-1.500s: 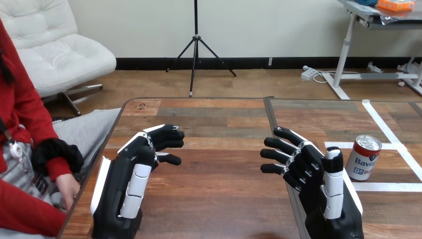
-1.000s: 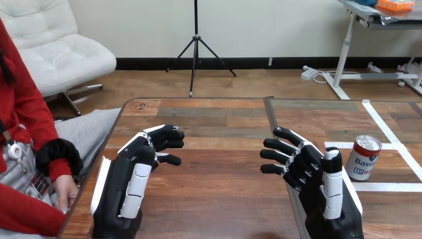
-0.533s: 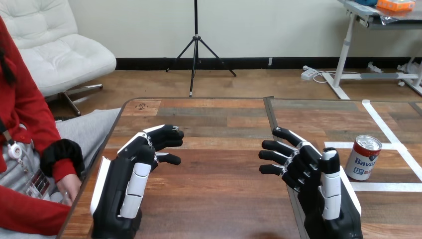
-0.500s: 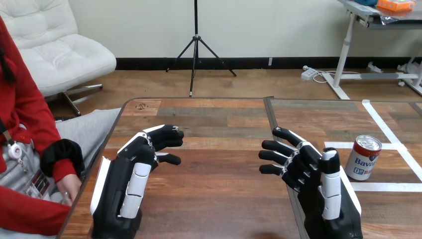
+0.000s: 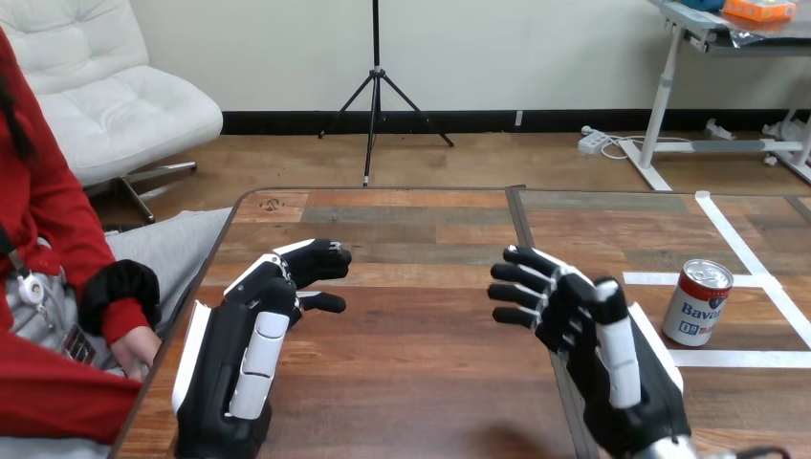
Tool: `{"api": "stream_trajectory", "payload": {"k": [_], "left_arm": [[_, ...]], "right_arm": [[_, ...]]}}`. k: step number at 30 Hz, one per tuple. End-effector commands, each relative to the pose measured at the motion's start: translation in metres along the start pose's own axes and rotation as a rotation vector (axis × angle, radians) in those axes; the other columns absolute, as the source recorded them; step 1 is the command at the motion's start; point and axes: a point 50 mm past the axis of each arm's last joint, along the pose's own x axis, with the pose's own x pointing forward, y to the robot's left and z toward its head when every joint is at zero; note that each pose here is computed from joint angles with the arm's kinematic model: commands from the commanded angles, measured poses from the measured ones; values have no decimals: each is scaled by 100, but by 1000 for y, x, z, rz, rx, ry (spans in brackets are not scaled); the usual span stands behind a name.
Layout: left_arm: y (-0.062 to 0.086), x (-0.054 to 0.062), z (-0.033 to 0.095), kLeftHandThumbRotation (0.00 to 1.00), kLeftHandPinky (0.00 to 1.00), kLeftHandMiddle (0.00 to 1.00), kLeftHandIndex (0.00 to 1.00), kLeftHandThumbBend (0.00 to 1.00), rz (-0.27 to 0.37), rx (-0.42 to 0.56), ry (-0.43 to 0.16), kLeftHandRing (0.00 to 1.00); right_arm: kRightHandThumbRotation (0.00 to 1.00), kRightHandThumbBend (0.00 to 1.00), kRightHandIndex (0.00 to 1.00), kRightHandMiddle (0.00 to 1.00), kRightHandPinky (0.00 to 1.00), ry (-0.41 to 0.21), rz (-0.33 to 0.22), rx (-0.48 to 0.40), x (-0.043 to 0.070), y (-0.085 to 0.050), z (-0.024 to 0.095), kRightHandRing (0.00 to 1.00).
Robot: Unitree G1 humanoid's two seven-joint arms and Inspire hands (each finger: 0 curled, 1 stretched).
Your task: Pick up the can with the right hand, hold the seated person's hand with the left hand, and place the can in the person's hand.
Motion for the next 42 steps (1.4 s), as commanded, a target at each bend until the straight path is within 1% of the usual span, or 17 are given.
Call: {"api": "stream_trajectory", "payload": {"k": [1,6,12,16,18,22,25,28,33,35,37,42], "left_arm": [[0,18,10,95,59,70,67,65,-14,4,-83,72],[0,18,10,95,59,71,67,65,-16,10,-90,72],[0,19,11,96,59,71,67,66,-13,14,-89,72],[0,19,11,96,59,70,66,66,-13,16,-90,72],[1,19,11,96,58,70,66,66,-11,18,-91,72],[1,18,12,96,58,70,66,65,-12,17,-92,71],[1,18,12,96,58,70,66,65,-11,21,-92,71],[1,18,12,96,58,70,66,65,-11,20,-90,70],[1,17,12,96,58,70,66,65,-12,17,-84,70],[1,17,12,96,58,70,66,65,-13,17,-84,70],[1,17,12,96,58,70,66,64,-15,18,-84,70],[2,16,12,95,57,69,66,64,-16,14,-85,69]], "right_arm": [[98,88,82,81,74,-133,40,-87,36,-15,31,79],[98,89,83,82,74,-142,28,-110,44,-22,36,81],[99,89,83,82,75,-171,-12,-155,54,-31,46,81],[100,88,83,82,76,-195,-47,-201,59,-38,56,82],[100,87,83,82,76,-204,-62,-222,61,-40,59,81],[100,87,83,81,76,-237,-94,-296,65,-47,68,81],[100,89,83,81,76,-262,-115,-335,67,-52,74,80],[99,88,82,81,75,-282,-140,-366,69,-56,79,80],[98,87,81,79,73,-301,-182,-415,72,-61,87,78],[98,86,81,79,72,-310,-197,-458,74,-65,90,78],[98,84,81,79,71,-317,-207,-483,75,-68,93,78],[96,84,80,79,70,-329,-237,-516,78,-75,98,78]]}}
